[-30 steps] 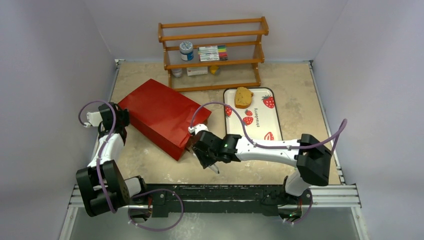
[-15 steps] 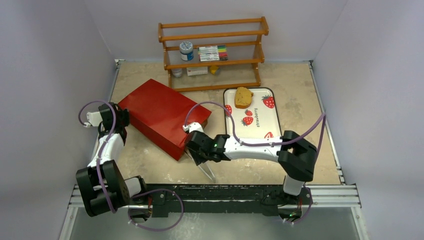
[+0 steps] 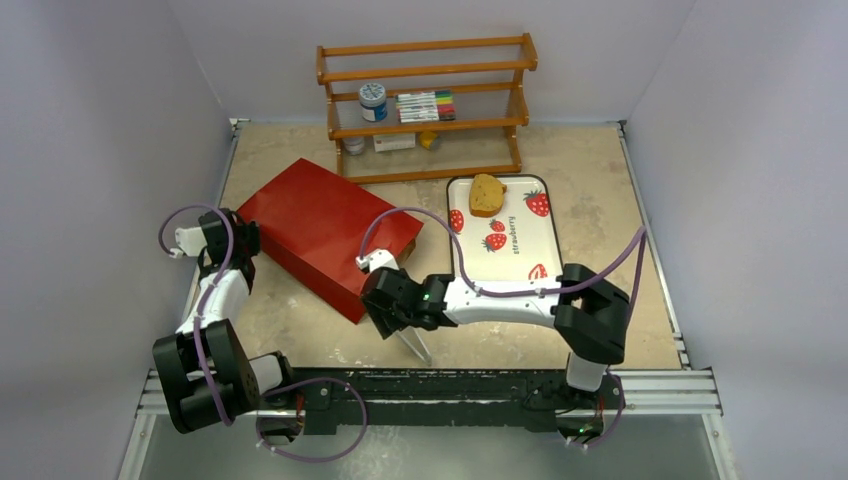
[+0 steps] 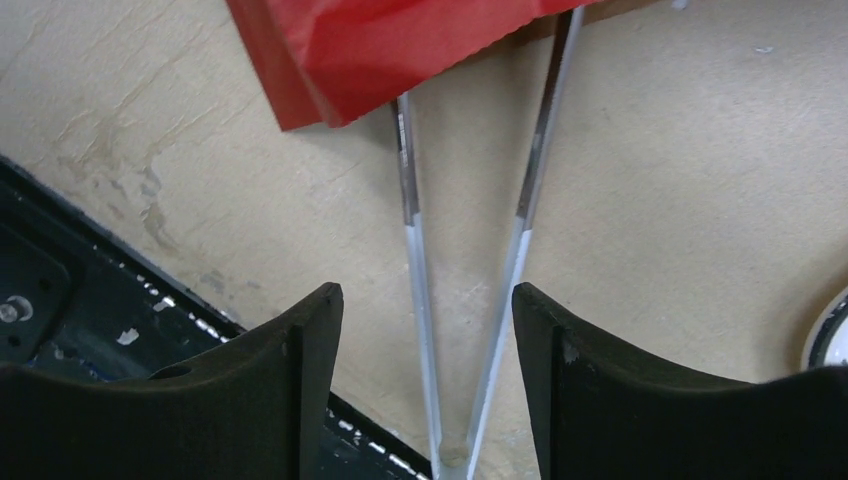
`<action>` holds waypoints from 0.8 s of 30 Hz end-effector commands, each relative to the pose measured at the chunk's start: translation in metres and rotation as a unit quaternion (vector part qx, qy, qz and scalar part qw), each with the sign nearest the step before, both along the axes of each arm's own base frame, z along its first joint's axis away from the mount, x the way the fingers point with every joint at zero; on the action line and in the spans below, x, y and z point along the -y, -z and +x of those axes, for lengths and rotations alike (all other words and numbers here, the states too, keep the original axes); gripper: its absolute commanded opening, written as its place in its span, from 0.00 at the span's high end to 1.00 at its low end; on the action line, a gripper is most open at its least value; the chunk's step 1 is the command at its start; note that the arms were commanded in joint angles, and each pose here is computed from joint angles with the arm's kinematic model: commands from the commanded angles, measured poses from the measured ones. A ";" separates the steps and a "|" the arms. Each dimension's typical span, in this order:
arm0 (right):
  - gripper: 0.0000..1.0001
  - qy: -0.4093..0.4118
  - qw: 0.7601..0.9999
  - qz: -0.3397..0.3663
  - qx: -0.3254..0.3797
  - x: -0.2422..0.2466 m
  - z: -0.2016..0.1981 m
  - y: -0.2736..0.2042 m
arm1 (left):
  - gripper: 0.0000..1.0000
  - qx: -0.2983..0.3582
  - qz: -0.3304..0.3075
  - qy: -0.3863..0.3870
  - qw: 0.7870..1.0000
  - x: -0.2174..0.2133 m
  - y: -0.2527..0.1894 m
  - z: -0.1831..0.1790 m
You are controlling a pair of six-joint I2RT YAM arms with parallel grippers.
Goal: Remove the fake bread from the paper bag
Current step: Take out the fake bread from the paper bag.
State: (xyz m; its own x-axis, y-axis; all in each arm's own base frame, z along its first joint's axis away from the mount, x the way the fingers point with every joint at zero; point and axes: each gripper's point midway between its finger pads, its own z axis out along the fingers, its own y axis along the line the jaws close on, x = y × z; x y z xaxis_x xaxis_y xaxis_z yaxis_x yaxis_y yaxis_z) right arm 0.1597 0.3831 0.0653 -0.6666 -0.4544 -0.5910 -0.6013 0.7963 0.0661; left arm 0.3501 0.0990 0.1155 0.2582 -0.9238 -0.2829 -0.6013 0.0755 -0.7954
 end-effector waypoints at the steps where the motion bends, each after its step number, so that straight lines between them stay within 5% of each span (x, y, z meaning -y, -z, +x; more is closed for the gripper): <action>1: 0.34 -0.016 1.000 0.002 -0.001 -0.005 -0.008 0.006 | 1.00 0.018 0.009 0.006 1.000 -0.002 -0.007 0.005; 11: 0.33 0.027 0.999 -0.042 0.010 0.016 -0.001 0.044 | 1.00 0.017 0.014 0.007 1.000 -0.003 -0.008 0.006; 24: 0.34 0.007 0.999 -0.008 0.041 0.014 0.001 -0.005 | 1.00 0.012 0.015 0.005 1.000 -0.003 -0.005 0.005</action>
State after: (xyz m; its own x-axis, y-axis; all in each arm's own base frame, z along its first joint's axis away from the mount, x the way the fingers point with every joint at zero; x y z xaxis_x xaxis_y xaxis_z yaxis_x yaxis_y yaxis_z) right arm 0.1554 0.3669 0.0307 -0.6625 -0.4856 -0.5704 -0.5877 0.8090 -0.0060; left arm 0.3504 0.0992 0.1148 0.2576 -0.9236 -0.2839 -0.6023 0.0763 -0.7946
